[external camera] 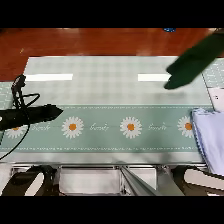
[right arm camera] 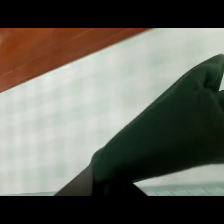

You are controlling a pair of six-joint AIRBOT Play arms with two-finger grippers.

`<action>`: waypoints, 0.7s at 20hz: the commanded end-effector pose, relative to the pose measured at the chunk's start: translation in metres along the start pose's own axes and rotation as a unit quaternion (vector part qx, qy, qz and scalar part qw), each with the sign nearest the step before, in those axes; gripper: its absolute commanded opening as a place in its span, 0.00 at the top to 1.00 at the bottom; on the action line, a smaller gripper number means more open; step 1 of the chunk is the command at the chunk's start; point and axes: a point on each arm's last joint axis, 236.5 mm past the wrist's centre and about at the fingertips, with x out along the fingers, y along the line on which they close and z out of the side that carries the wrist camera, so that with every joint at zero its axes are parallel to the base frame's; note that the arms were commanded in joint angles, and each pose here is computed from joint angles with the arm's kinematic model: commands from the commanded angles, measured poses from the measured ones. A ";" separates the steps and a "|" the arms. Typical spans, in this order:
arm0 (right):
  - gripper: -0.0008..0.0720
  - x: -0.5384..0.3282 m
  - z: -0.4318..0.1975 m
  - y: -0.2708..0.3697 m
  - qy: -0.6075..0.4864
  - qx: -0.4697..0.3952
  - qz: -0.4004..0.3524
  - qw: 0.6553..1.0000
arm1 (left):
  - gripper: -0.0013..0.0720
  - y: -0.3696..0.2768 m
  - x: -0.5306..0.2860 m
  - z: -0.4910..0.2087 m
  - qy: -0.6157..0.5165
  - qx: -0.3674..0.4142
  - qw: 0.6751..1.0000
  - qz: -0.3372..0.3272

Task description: Fold the shirts.

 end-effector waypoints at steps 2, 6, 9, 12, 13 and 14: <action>0.96 -0.068 -0.044 -0.090 0.047 0.078 -0.140 0.986 | 0.96 0.000 0.000 0.000 0.000 0.011 1.000 0.000; 0.96 -0.115 -0.088 -0.154 0.046 0.143 -0.258 0.954 | 0.96 0.001 0.000 0.004 -0.009 0.011 1.000 0.001; 0.96 -0.144 -0.164 -0.206 0.090 0.204 -0.357 0.907 | 0.96 0.001 0.000 0.008 -0.017 0.019 1.000 0.002; 0.96 -0.163 -0.260 -0.244 0.152 0.295 -0.429 0.840 | 0.96 0.001 0.000 0.009 -0.020 0.018 1.000 0.003; 0.96 -0.166 -0.287 -0.251 0.169 0.322 -0.444 0.819 | 0.96 0.001 0.000 0.010 -0.020 0.019 1.000 0.003; 0.96 -0.167 -0.307 -0.255 0.181 0.342 -0.457 0.801 | 0.96 0.001 0.000 0.009 -0.020 0.021 1.000 0.003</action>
